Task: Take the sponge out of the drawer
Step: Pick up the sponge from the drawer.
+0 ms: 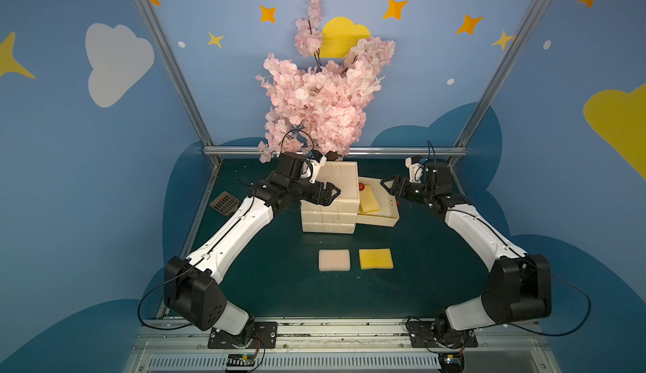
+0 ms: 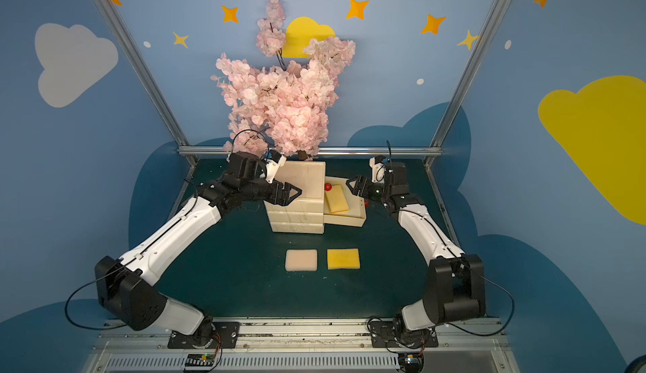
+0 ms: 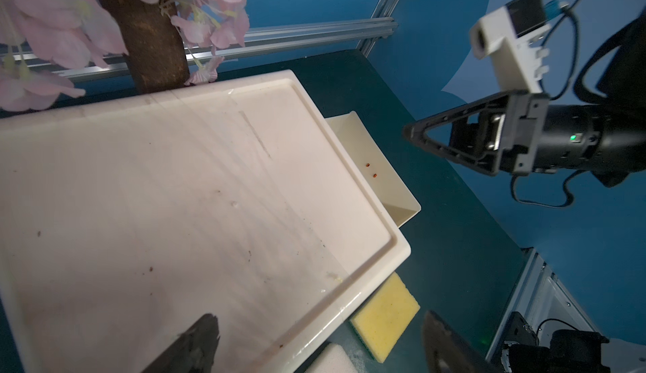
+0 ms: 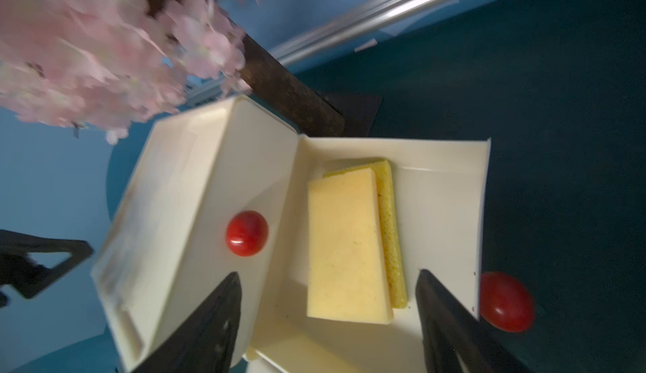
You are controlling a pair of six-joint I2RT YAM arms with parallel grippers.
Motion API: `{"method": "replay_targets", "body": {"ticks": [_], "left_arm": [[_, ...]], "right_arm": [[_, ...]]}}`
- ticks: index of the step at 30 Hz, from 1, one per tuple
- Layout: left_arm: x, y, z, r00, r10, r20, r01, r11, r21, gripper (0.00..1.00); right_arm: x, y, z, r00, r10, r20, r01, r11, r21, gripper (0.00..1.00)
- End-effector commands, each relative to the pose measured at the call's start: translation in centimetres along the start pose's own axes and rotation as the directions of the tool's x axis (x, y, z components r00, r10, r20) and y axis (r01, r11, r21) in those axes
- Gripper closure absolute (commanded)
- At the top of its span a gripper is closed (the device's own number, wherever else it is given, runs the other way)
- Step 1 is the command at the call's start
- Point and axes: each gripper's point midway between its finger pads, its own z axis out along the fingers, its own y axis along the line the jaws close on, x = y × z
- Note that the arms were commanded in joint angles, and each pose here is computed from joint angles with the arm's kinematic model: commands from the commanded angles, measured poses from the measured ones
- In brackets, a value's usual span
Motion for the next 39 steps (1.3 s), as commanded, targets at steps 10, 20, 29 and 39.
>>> {"method": "replay_targets", "body": {"ticks": [10,20,29,39], "left_arm": [[-0.1,-0.8,-0.8,0.999,0.04,0.013,-0.04,0.999,0.02,0.08],[-0.1,-1.0,-0.8,0.999,0.041,0.014,-0.042,0.999,0.026,0.08],[0.0,-0.8,-0.7,0.999,0.045,0.008,-0.045,0.999,0.018,0.08],[-0.1,-1.1,-0.9,0.998,0.055,0.014,-0.055,0.998,0.031,0.07]], "right_arm": [[3.9,-1.3,4.9,0.97,-0.094,-0.225,0.121,0.987,0.108,0.43],[5.0,-3.3,7.1,0.95,-0.076,-0.303,0.141,0.969,0.201,0.48],[5.3,-2.3,8.1,0.942,-0.08,-0.327,0.137,0.978,0.158,0.96],[1.4,0.7,3.4,0.959,-0.202,-0.198,0.235,0.959,0.16,1.0]]}}
